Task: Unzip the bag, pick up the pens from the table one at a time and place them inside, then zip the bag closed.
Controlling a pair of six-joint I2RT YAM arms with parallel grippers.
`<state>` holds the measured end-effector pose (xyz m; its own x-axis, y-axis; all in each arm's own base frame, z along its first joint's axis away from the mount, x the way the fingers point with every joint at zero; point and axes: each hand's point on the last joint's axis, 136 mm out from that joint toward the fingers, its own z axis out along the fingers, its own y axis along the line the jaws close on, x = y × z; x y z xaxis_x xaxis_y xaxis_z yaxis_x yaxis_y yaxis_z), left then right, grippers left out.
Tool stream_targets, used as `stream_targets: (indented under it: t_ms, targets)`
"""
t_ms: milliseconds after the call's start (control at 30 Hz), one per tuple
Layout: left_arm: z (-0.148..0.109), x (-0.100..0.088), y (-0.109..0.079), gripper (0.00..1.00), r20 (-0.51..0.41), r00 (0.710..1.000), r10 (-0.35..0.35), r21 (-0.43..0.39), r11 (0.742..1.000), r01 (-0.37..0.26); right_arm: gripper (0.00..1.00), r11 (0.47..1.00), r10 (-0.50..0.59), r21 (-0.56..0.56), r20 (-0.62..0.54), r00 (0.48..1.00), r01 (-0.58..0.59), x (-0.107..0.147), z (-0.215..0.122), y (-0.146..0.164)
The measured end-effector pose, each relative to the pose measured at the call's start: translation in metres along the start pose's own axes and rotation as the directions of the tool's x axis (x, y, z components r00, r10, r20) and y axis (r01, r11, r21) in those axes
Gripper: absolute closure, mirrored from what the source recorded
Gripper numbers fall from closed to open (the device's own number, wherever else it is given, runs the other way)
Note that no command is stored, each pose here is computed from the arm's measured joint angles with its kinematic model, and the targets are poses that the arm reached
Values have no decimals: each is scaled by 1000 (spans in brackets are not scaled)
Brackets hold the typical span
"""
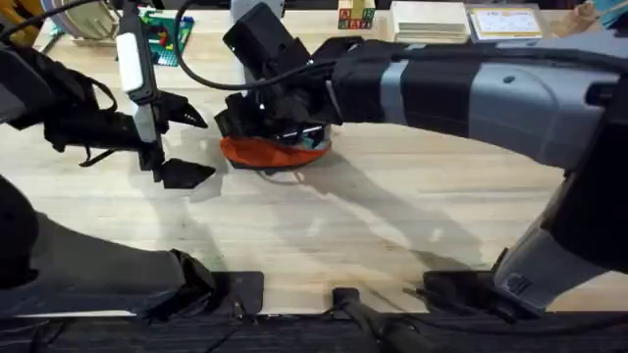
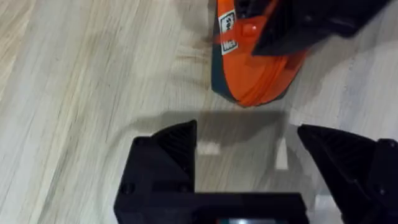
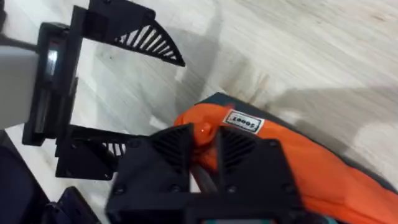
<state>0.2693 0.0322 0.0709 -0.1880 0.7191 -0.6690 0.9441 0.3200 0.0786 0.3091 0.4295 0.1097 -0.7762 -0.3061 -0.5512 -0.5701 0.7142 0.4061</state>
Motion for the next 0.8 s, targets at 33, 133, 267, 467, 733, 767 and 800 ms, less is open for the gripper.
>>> stream_targets:
  t_ms: [33,133,267,467,733,767,800]
  targets:
    - [0,0,0,7,0,1000,0,0,1000,0,856,1000,3,-1,1,1000,-3,0,0,0]
    - [0,0,0,7,0,1000,0,0,1000,0,966,1000,8,-4,-1,1000,-8,0,0,1]
    - [0,0,0,7,0,1000,0,0,1000,0,969,1000,13,-3,0,1000,-13,-1,0,-1]
    - [0,-1,-3,7,4,1000,-11,11,1000,11,969,1000,23,-8,0,1000,-23,-3,-2,-5]
    - [0,-1,-3,8,3,1000,-10,11,1000,10,970,1000,27,-15,24,999,-26,-12,-12,-5]
    - [0,-1,-3,8,3,1000,-10,11,1000,10,970,1000,26,-18,30,999,-25,-14,-15,-4]
    - [0,-1,-3,8,3,1000,-10,11,1000,10,970,1000,24,-20,37,999,-23,-16,-18,-3]
